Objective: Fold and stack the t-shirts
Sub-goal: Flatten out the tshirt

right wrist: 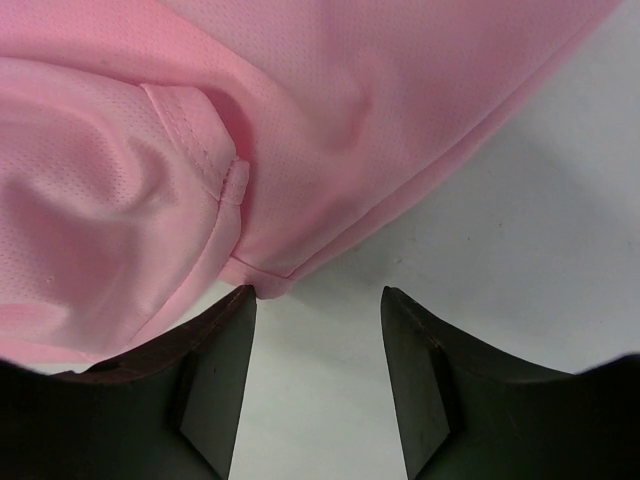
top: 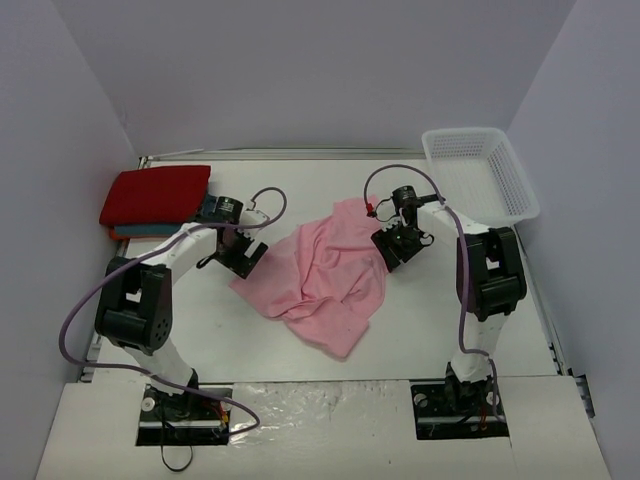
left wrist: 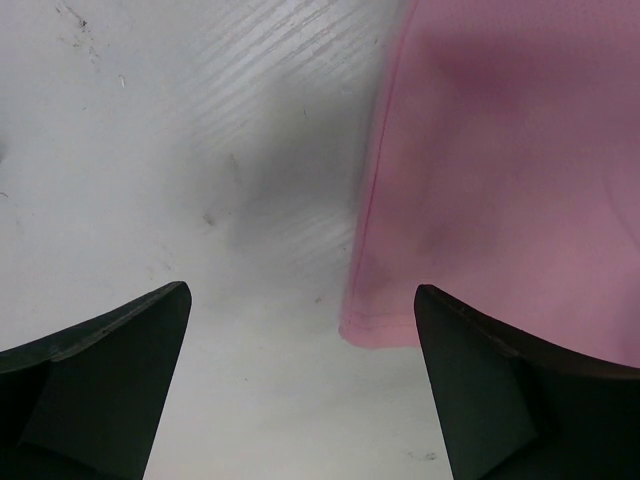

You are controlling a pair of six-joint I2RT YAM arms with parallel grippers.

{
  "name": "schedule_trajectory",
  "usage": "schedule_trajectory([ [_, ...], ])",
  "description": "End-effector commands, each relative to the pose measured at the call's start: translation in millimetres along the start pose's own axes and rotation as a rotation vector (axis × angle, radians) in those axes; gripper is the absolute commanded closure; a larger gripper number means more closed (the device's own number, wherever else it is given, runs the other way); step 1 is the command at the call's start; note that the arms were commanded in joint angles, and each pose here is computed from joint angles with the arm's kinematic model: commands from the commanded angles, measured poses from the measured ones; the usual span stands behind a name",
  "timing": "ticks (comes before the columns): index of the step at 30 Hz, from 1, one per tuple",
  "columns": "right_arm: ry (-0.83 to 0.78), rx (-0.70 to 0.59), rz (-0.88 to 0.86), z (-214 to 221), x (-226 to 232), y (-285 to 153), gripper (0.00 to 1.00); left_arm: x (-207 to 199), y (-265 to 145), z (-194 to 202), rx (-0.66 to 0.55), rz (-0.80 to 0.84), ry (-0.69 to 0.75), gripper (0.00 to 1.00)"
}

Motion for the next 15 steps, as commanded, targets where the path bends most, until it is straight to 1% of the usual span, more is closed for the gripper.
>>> schedule_trajectory([
  [1, -0.003, 0.009, 0.007, 4, 3, -6, 0.51, -9, -31, -3, -0.044, 0.043, 0.020, 0.06],
  [5, 0.005, 0.007, 0.007, 3, 3, -2, 0.52, -32, -37, 9, 0.005, 0.199, 0.052, 0.06],
  [6, 0.006, 0.006, 0.008, 3, 3, -2, 0.53, -35, -37, 12, 0.020, 0.223, 0.057, 0.01],
  [7, 0.006, 0.004, 0.008, 3, 3, -3, 0.53, -38, -35, 14, 0.038, 0.240, 0.063, 0.00],
  [8, 0.007, 0.002, 0.010, 2, 3, -3, 0.53, -40, -34, 20, 0.067, 0.259, 0.074, 0.05],
  [9, 0.006, -0.001, 0.012, 2, 3, -4, 0.53, -43, -33, 23, 0.081, 0.281, 0.081, 0.08],
  [12, 0.003, -0.003, 0.013, 2, 3, -5, 0.55, -46, -21, 37, 0.157, 0.311, 0.087, 0.09],
  [15, -0.001, -0.002, 0.009, 4, 4, -6, 0.56, -42, -12, 40, 0.170, 0.290, 0.079, 0.14],
])
Point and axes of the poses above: each gripper's point midway between its finger pads, its own y axis out along the fingers, its own x axis along the line the jaws close on, z = x × y, the point moved 2 cm from there along -y, back along the fingers, and after that the axes turned 12 degrees about -y, right-handed, at the moved point
